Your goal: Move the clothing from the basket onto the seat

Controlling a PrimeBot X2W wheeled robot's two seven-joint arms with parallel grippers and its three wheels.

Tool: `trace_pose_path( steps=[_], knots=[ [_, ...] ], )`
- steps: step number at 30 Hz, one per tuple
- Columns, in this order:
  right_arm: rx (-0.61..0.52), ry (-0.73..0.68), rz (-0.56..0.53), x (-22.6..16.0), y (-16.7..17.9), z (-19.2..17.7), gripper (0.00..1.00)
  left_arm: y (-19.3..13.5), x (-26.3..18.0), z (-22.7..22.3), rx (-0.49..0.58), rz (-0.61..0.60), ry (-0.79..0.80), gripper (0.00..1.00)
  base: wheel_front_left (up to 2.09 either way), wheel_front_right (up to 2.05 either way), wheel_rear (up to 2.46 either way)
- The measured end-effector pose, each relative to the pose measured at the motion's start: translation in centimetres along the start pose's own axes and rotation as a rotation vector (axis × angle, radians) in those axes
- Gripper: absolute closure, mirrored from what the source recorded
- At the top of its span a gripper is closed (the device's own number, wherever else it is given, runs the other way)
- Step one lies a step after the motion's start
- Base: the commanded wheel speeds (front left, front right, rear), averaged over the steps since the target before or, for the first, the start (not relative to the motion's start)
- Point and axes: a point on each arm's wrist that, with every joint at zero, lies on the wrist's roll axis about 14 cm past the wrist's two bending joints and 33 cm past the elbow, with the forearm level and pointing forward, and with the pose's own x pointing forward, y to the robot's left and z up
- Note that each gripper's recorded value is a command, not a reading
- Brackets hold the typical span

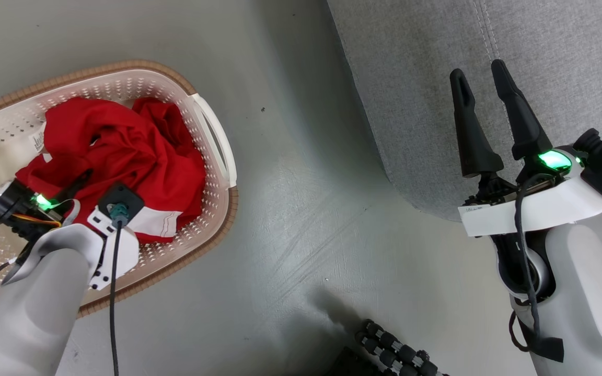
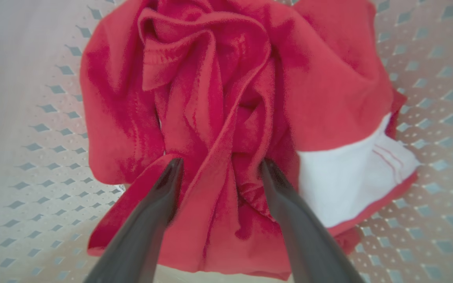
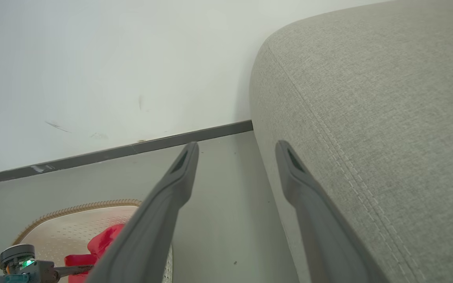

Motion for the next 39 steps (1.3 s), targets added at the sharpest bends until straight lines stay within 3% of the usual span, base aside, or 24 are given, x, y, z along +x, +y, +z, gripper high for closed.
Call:
trace_pose_path(
  steps=[7,9,11,13,29,39],
  knots=[
    [0.008,0.005,0.002,0.4,0.0,-0.3,0.00,-0.1,0.6,-1.4,-0.009,0.006,0.044,0.00,0.00,0.00,0.00],
    [0.007,0.006,0.004,0.5,0.1,-0.4,0.00,-0.1,0.7,-1.6,-0.013,0.006,0.048,0.49,0.00,0.00,0.00],
    [0.007,0.008,0.002,0.6,0.0,-0.5,0.00,-0.3,0.7,-1.5,-0.018,0.004,0.046,0.68,0.00,0.00,0.00],
    [0.007,0.009,0.000,0.6,0.0,-0.6,0.00,-0.2,0.8,-1.2,-0.027,0.012,0.039,0.98,0.00,0.00,0.00],
    [0.006,-0.042,0.044,1.8,1.3,0.9,0.00,3.5,-1.2,4.7,-0.147,0.159,-0.196,1.00,0.00,0.00,0.00],
    [-0.017,-0.068,0.054,1.9,1.6,1.8,0.00,3.6,-4.7,6.3,-0.236,0.233,-0.298,1.00,0.00,0.00,0.00]
  ],
)
